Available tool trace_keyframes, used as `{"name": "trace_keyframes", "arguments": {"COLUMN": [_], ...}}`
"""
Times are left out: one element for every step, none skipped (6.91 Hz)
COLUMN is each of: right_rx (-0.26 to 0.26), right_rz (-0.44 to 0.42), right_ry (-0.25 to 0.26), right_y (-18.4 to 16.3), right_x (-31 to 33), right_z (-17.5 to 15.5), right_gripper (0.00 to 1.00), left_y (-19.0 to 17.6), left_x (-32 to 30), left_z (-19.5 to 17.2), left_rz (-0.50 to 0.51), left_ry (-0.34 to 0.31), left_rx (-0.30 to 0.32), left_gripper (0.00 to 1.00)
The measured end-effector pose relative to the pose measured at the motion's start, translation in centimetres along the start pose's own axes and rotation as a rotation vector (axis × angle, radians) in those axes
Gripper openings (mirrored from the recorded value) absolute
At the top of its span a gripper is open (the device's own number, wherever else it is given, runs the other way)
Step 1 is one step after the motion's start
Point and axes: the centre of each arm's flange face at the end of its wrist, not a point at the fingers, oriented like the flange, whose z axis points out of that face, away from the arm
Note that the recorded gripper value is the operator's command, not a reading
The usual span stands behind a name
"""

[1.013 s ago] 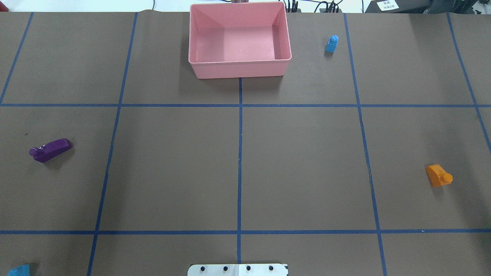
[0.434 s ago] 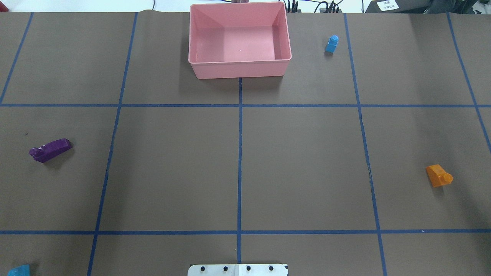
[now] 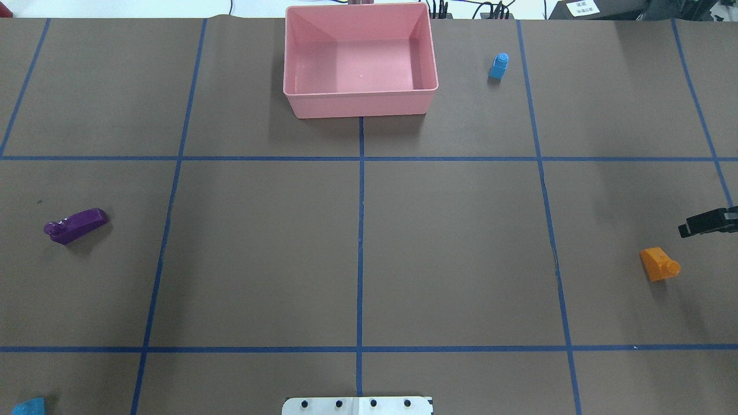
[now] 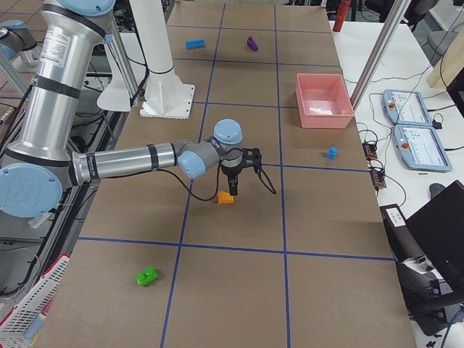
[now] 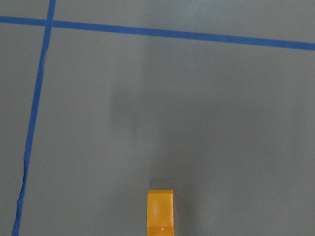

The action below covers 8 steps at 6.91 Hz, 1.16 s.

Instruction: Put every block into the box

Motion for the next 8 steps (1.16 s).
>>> {"name": "trace_keyframes", "arguments": {"right_rx": [-0.002, -0.004, -0.012, -0.024, -0.034, -0.040, -0.047, -0.053], "right_rz": [-0.013, -0.021, -0.026, -0.029, -0.029, -0.030, -0.034, -0.038], "right_ry": [0.021, 0.027, 0.029, 0.033, 0.038, 0.040, 0.041, 0.040], "right_y": [1.0, 1.8, 2.4, 2.9, 3.4, 3.7, 3.8, 4.0], "right_x": [-0.3, -0.4, -0.6, -0.4, -0.2, -0.2, -0.3, -0.5], "right_z": [2.6, 4.7, 6.0, 6.9, 7.3, 7.5, 7.8, 8.0], "right_gripper": [1.00, 1.00, 1.00, 0.99, 0.99, 0.99, 0.98, 0.98], "left_y": [0.0, 0.0, 0.0, 0.0, 0.1, 0.1, 0.2, 0.2], "left_x": [0.0, 0.0, 0.0, 0.0, 0.0, 0.0, 0.0, 0.0], "left_z": [0.0, 0.0, 0.0, 0.0, 0.0, 0.0, 0.0, 0.1], "left_rz": [-0.001, 0.000, 0.000, -0.001, -0.001, -0.002, -0.002, -0.003], "left_ry": [0.000, 0.000, 0.000, 0.000, 0.000, 0.000, 0.000, 0.000], "left_rx": [0.000, 0.000, 0.001, 0.000, -0.001, -0.001, -0.002, -0.002], "left_gripper": [1.00, 1.00, 1.00, 1.00, 1.00, 1.00, 1.00, 1.00]}}
